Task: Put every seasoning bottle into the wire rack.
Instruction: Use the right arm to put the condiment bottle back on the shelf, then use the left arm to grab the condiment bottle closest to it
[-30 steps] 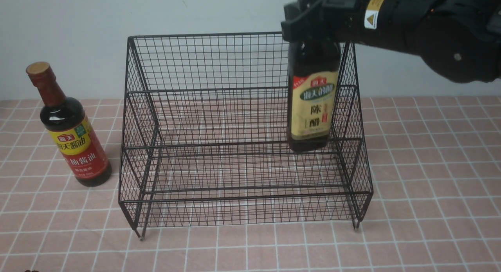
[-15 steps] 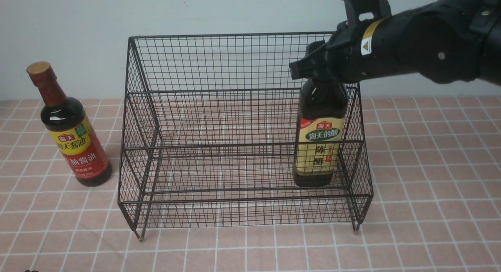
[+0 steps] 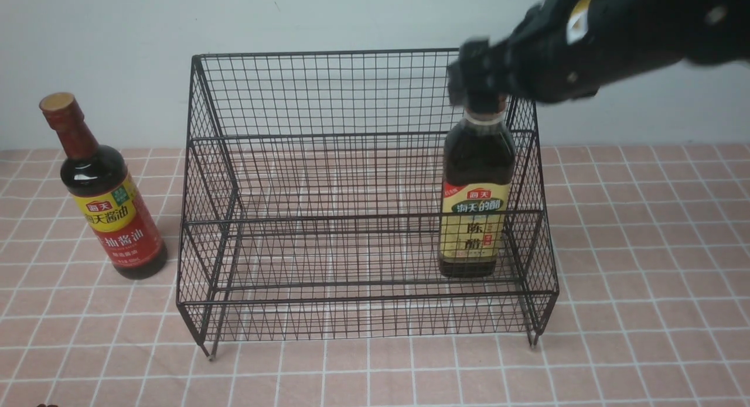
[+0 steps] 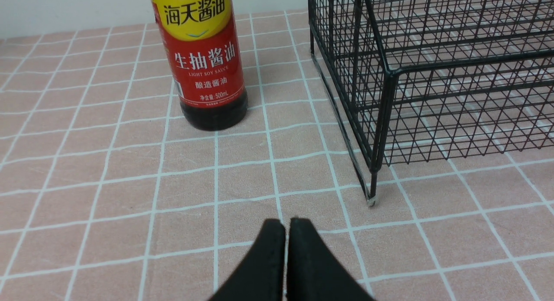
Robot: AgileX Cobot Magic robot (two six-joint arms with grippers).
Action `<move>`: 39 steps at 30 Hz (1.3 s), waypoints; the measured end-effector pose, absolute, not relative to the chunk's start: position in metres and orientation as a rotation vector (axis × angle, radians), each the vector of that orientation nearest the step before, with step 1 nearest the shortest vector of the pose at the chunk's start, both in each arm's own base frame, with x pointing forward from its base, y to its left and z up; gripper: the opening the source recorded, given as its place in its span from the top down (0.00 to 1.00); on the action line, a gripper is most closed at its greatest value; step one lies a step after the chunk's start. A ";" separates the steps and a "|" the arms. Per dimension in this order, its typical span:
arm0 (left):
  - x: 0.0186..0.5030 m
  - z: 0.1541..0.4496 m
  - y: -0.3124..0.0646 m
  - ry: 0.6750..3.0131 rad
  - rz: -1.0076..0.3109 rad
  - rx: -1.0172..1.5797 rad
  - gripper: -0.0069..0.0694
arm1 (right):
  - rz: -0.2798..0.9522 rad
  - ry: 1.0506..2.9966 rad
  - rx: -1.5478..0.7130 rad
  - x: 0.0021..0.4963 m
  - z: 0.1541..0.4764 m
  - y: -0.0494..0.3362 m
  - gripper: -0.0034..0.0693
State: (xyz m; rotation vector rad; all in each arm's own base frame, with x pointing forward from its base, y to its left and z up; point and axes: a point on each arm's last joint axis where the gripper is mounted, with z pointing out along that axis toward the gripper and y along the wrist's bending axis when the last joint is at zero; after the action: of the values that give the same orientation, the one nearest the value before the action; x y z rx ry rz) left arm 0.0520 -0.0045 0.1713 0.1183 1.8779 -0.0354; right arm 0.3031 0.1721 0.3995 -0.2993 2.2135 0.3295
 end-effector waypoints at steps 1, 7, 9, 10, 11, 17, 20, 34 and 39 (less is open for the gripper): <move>0.052 0.171 -0.004 1.878 -0.035 0.118 0.92 | 0.328 2.207 -0.301 0.300 0.404 0.170 0.17; 0.052 0.171 -0.004 1.878 -0.035 0.118 0.92 | 0.371 2.057 -0.282 0.227 0.494 0.126 0.31; 0.052 0.171 -0.004 1.878 -0.035 0.118 0.92 | 0.390 1.987 -0.280 0.193 0.518 0.106 0.43; 0.052 0.171 -0.004 1.878 -0.035 0.118 0.92 | 0.397 1.956 -0.273 0.175 0.528 0.095 0.51; 0.052 0.171 -0.004 1.878 -0.035 0.118 0.92 | 0.397 1.949 -0.271 0.171 0.530 0.093 0.54; 0.052 0.171 -0.004 1.878 -0.035 0.118 0.92 | 0.424 1.683 -0.202 0.058 0.562 0.020 0.95; 0.052 0.171 -0.004 1.878 -0.035 0.118 0.92 | 0.434 1.556 -0.175 0.013 0.557 -0.008 0.97; 0.052 0.171 -0.004 1.878 -0.035 0.118 0.92 | 0.448 1.384 -0.157 -0.075 0.448 -0.061 0.97; 0.052 0.171 -0.004 1.878 -0.035 0.118 0.92 | 0.442 1.402 -0.181 -0.059 0.407 -0.050 0.97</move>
State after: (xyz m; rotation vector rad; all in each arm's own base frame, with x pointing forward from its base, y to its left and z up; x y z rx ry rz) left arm 0.0520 -0.0045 0.1713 0.1183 1.8779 -0.0354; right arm -0.0589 -0.0501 0.4074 -0.1809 1.4016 0.4416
